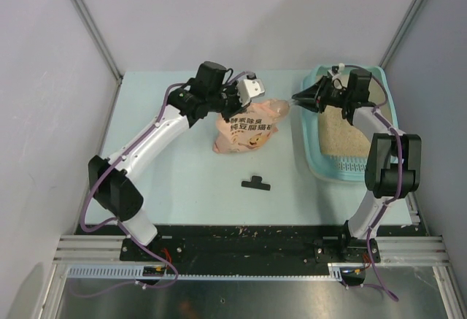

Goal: Fill the litter box with clean litter

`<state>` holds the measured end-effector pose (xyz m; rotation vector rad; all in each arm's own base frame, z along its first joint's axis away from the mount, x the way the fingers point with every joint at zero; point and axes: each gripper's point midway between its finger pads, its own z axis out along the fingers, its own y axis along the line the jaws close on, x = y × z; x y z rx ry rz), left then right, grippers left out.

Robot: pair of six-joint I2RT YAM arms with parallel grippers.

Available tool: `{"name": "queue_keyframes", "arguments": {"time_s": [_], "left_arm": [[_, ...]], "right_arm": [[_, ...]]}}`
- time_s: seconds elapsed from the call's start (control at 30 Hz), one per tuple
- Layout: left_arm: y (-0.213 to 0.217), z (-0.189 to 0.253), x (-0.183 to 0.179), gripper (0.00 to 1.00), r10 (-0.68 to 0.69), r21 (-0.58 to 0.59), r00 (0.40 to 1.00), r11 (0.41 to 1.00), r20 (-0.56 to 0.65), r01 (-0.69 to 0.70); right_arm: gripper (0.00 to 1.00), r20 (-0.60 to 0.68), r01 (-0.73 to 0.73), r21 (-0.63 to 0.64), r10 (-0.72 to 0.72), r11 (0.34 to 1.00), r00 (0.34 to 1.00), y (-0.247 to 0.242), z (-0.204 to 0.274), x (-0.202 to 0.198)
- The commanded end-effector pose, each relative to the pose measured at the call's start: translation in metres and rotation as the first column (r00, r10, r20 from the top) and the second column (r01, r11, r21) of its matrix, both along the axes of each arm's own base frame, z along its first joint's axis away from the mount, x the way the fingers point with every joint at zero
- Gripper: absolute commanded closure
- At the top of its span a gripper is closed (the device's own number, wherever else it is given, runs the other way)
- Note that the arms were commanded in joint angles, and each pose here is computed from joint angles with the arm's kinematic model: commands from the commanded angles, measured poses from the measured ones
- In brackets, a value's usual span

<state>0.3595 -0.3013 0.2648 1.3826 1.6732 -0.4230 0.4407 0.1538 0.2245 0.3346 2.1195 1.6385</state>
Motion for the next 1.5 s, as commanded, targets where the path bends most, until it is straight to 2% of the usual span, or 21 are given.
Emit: {"name": "queue_keyframes", "arguments": {"time_s": [0.0,0.3,0.37,0.43,0.53,0.57,0.63,0.73,0.8,0.9,1.0,1.1,1.17,1.47], "left_arm": [[-0.017,0.077,0.011,1.0,-0.113,-0.057,0.947,0.989,0.299,0.136],[-0.022,0.088,0.008,1.0,-0.181,-0.033,0.912,0.978,0.369,0.208],[-0.022,0.09,0.005,1.0,-0.185,-0.042,0.913,0.976,0.365,0.215],[-0.024,0.09,0.004,1.0,-0.188,-0.046,0.914,0.975,0.361,0.219],[-0.025,0.087,0.002,1.0,-0.192,-0.05,0.917,0.973,0.349,0.223],[-0.025,0.088,0.001,1.0,-0.194,-0.052,0.917,0.973,0.349,0.226],[-0.028,0.085,0.0,1.0,-0.202,-0.06,0.92,0.97,0.336,0.234],[-0.03,0.078,0.002,1.0,-0.203,-0.054,0.925,0.971,0.322,0.232],[-0.03,0.08,0.001,1.0,-0.202,-0.055,0.924,0.971,0.326,0.232],[-0.03,0.08,0.002,1.0,-0.203,-0.055,0.923,0.971,0.327,0.233],[-0.03,0.078,0.004,1.0,-0.198,-0.048,0.924,0.973,0.326,0.225],[-0.028,0.077,0.005,1.0,-0.198,-0.036,0.921,0.974,0.336,0.222],[-0.027,0.075,0.004,1.0,-0.197,-0.032,0.922,0.975,0.334,0.22],[-0.023,0.073,0.006,1.0,-0.173,-0.025,0.929,0.981,0.328,0.192]], "right_arm": [[1.0,0.087,0.015,0.023,-0.017,1.0,0.996,-0.004,0.033,-0.004],[1.0,0.1,0.019,0.028,-0.022,0.999,0.995,-0.014,0.035,-0.007],[1.0,0.069,0.038,0.014,-0.039,0.999,0.997,-0.018,0.023,-0.007],[1.0,0.02,0.042,0.051,-0.043,0.998,0.999,-0.018,0.019,-0.004],[1.0,0.117,0.056,0.043,-0.06,0.998,0.991,-0.032,0.04,-0.001],[1.0,0.083,0.077,0.037,-0.08,0.996,0.993,-0.036,0.035,0.0],[1.0,0.026,0.092,0.036,-0.093,0.995,0.995,-0.027,0.019,0.003],[1.0,0.1,0.009,0.069,-0.016,0.998,0.995,0.0,0.035,-0.001],[1.0,0.133,0.035,0.044,-0.041,0.998,0.99,-0.021,0.048,-0.001],[1.0,0.076,0.063,0.02,-0.064,0.998,0.995,-0.032,0.028,-0.001],[1.0,0.085,0.062,0.007,-0.062,0.998,0.994,-0.03,0.019,0.002],[1.0,0.047,0.078,0.041,-0.08,0.996,0.996,-0.034,0.018,0.007],[1.0,0.083,0.083,0.055,-0.087,0.995,0.993,-0.039,0.027,0.01],[1.0,0.085,0.057,0.085,-0.064,0.995,0.994,-0.055,0.033,0.004]]}}
